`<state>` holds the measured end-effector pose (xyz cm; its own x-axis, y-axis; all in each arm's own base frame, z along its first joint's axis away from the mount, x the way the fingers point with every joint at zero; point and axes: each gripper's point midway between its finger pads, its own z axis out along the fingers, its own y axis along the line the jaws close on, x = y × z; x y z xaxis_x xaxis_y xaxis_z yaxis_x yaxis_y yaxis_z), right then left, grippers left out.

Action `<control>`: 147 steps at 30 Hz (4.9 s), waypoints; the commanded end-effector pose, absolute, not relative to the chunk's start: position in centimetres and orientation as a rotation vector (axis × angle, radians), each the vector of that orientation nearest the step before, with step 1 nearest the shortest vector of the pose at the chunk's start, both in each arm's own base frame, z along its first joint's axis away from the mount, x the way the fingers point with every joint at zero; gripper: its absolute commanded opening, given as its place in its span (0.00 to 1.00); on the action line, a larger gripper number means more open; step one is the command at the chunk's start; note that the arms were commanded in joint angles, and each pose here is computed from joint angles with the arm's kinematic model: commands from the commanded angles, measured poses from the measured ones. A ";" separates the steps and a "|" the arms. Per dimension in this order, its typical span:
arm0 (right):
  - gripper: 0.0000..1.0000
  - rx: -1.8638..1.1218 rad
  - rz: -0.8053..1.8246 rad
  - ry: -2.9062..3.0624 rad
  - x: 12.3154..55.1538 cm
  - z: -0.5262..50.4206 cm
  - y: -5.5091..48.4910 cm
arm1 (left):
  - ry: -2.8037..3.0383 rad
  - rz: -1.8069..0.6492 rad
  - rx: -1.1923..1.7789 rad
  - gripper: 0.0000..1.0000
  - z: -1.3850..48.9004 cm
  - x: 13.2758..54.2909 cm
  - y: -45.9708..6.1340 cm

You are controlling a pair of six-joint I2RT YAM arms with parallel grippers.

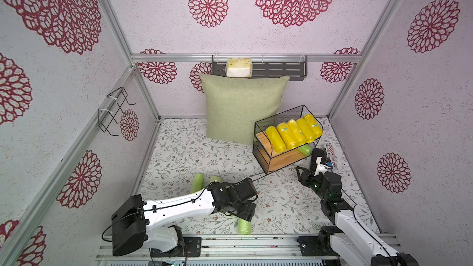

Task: Sort the rolls of trash bags by color and place them on the shelf
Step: Pick up the roll of trash bags from the center of the board, then place the roll of trash bags on the shelf.

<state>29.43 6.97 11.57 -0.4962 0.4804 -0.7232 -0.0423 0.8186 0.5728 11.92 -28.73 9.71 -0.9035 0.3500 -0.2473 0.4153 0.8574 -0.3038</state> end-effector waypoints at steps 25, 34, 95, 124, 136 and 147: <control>0.52 0.283 0.710 1.985 29.9 12.7 7.9 | 2.889 -0.365 0.647 0.67 1.5 17.1 -33.3; 0.53 0.230 0.719 2.014 29.3 13.2 8.5 | 2.789 -0.369 0.648 0.40 3.5 18.8 -33.7; 0.27 -0.397 1.260 1.662 23.3 25.0 27.9 | 1.827 -1.174 -0.303 0.69 27.9 30.8 -27.1; 0.29 0.007 0.601 2.102 29.0 14.8 10.1 | 1.991 -0.799 -0.062 0.82 24.8 30.8 -23.7; 0.30 0.075 0.697 1.962 36.4 14.0 7.6 | 2.025 -0.808 -0.050 0.82 24.1 30.7 -24.2; 0.36 0.131 0.735 1.958 40.4 11.9 7.6 | 2.040 -0.813 -0.051 0.82 23.6 30.8 -24.5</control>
<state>38.06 7.58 8.24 -0.6028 0.3741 -0.7048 -0.1352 0.8226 0.5523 30.48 -24.40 22.72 -0.5936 -0.3260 -0.7357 0.2587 0.7884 -0.5581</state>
